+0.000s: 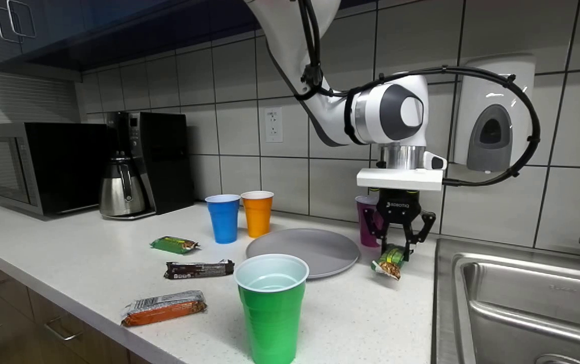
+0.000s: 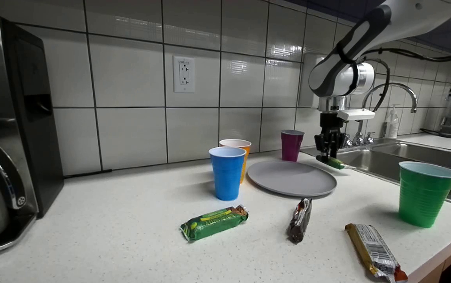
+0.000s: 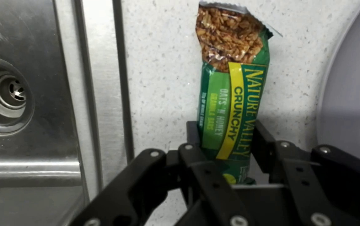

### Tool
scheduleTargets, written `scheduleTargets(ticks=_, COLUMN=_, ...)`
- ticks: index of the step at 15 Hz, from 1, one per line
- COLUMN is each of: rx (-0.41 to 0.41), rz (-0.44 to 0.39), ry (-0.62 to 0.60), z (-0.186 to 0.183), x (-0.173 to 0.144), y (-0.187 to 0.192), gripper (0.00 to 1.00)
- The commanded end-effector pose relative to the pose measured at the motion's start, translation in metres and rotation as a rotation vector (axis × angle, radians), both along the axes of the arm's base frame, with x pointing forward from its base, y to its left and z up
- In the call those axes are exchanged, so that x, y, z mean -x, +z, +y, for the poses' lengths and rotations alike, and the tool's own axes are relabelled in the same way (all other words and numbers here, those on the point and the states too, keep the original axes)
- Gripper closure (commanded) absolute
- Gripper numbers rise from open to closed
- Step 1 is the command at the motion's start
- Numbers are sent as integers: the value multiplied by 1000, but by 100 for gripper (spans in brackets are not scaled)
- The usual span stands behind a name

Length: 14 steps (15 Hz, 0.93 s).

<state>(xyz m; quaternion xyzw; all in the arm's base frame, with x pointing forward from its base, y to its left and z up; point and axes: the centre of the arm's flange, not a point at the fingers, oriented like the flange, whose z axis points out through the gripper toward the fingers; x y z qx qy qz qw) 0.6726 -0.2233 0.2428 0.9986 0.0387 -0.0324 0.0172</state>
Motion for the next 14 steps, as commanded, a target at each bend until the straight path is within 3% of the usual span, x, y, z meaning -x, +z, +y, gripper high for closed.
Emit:
scheduleTargets(ticks=1, rx=-9, rz=-5, ry=32, z=8, x=25, y=17, gripper=81)
scheduleTargets(ticks=14, rx=-37, rz=0, ry=97, z=51, x=34, y=19, gripper=81)
